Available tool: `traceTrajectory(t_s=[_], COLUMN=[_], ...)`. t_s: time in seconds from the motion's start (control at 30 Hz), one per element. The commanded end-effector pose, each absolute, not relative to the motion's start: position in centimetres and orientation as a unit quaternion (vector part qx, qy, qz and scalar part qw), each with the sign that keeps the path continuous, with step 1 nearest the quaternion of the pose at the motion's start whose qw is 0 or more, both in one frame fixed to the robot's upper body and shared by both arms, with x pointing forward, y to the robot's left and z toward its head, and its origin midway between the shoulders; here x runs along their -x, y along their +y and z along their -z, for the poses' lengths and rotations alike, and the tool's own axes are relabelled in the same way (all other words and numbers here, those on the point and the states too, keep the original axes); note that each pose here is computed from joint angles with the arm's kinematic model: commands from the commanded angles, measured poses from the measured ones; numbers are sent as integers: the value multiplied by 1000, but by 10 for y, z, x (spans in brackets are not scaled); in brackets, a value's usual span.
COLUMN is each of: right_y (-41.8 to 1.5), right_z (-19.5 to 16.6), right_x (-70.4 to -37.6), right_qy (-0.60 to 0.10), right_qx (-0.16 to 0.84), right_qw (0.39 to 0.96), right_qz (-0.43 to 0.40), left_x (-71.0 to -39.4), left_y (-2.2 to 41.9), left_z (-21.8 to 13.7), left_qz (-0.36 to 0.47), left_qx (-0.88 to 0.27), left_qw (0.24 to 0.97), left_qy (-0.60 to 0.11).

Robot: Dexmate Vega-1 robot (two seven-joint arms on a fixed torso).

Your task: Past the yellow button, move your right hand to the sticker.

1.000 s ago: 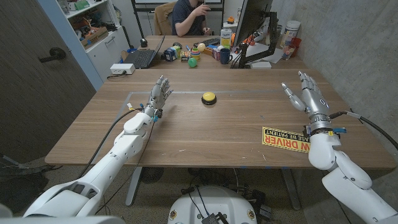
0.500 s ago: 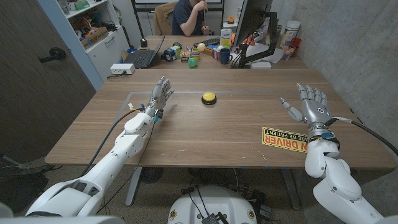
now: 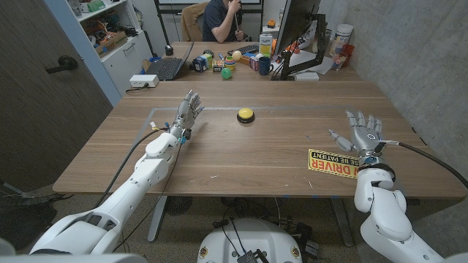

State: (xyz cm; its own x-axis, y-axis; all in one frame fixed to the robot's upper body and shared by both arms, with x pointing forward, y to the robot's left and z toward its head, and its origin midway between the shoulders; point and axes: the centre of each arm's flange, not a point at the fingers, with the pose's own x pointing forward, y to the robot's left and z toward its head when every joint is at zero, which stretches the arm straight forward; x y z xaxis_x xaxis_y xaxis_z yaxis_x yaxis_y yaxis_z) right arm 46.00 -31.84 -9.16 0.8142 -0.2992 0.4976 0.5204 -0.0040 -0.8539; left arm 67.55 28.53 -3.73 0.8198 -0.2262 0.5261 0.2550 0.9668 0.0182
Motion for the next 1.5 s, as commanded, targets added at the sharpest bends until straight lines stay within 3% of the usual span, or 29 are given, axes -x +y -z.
traceTrajectory(t_s=[0.03,0.7,1.5], right_y=[-321,-337,-342], right_z=[111,133,132], right_x=[-472,-483,-488], right_qy=[-30,-25,-32], right_qx=[663,626,602], right_qw=[701,730,753], right_qz=[262,273,265], left_x=[-674,-673,-672], left_y=[288,290,288], left_z=[40,40,39], left_qz=[125,122,118], left_qx=[29,27,27], left_qw=[954,955,955], left_qy=[-270,-267,-270])
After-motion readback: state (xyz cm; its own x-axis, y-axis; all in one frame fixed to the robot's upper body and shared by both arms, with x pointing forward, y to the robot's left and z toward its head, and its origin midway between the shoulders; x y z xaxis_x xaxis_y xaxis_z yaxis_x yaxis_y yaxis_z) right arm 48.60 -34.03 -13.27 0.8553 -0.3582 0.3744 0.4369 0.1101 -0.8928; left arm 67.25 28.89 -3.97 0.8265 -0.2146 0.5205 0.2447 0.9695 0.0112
